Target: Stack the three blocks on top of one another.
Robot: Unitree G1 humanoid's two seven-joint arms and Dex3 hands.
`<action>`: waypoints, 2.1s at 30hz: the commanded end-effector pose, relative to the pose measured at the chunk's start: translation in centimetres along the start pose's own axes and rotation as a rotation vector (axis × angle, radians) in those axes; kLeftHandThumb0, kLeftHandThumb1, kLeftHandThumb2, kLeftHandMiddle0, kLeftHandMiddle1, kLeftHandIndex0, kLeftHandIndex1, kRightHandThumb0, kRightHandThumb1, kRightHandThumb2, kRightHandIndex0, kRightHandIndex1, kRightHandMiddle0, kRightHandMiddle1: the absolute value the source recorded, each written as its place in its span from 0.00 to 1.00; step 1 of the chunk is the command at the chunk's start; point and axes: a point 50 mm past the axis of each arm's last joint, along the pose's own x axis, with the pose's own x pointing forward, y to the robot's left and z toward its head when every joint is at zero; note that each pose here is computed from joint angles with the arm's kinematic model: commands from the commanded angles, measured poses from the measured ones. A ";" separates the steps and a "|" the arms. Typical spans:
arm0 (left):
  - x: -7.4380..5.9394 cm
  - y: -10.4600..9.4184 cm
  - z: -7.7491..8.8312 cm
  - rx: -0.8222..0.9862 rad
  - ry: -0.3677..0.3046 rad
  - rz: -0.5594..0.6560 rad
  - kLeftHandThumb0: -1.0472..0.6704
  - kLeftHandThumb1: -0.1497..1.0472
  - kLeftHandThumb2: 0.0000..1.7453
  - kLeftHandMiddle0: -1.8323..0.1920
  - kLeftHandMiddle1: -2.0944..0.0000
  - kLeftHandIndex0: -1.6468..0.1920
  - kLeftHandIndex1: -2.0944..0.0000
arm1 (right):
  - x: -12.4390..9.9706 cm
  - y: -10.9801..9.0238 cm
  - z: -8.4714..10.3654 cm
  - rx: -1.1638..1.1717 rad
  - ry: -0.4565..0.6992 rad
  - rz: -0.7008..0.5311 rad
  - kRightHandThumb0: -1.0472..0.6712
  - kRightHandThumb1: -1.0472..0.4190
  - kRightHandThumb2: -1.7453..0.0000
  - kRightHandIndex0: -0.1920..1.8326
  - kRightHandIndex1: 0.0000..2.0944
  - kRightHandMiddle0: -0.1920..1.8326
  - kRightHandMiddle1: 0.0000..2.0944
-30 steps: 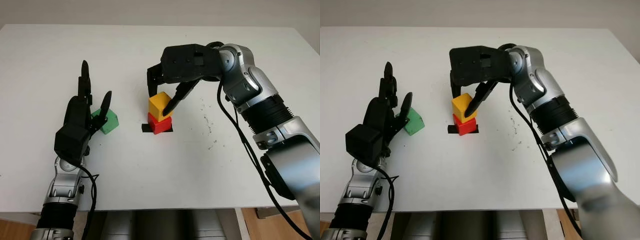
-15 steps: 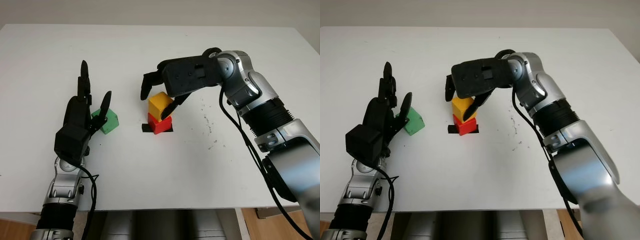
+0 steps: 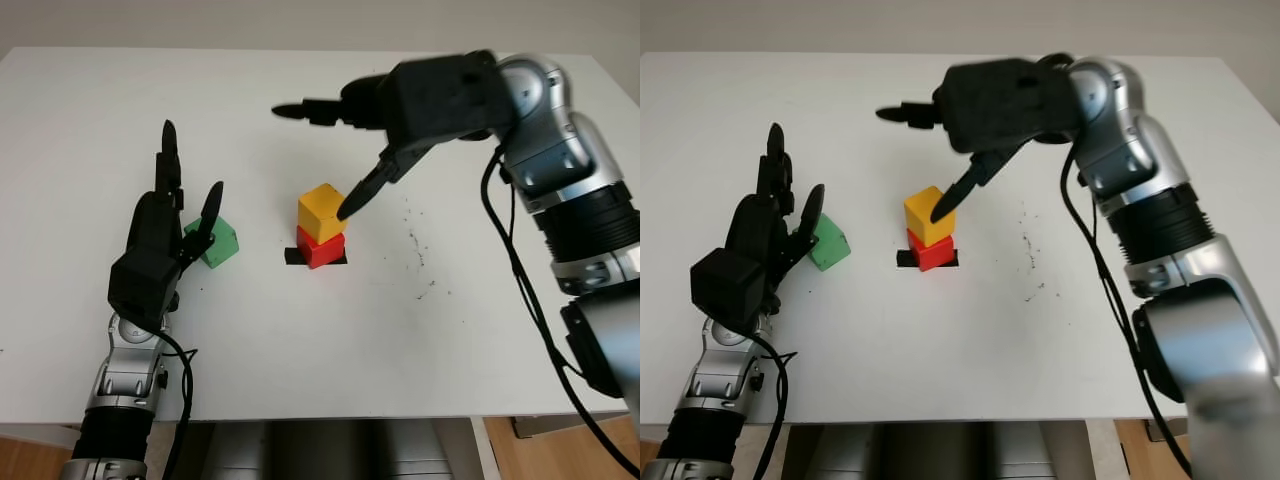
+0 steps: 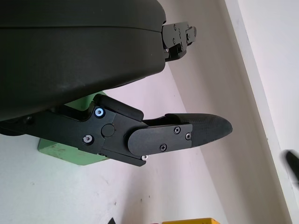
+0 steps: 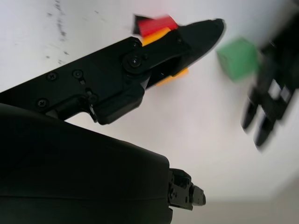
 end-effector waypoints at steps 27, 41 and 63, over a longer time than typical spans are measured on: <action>-0.4 3.7 3.2 0.217 0.007 -0.058 0.15 1.00 0.12 0.98 0.97 0.98 0.97 | -3.3 10.4 -10.8 0.721 0.140 -0.452 0.19 0.00 0.55 0.00 0.00 0.00 0.00; 0.4 6.4 8.4 0.766 0.060 -0.175 0.12 1.00 0.08 0.92 0.97 0.88 0.94 | -4.0 11.4 -11.3 0.731 0.160 -0.467 0.18 0.00 0.56 0.00 0.00 0.00 0.00; 4.4 7.8 11.4 1.319 -0.031 -0.677 0.28 0.81 0.02 0.96 0.98 0.80 0.96 | -3.8 11.9 -11.1 0.753 0.179 -0.449 0.19 0.00 0.55 0.00 0.00 0.00 0.00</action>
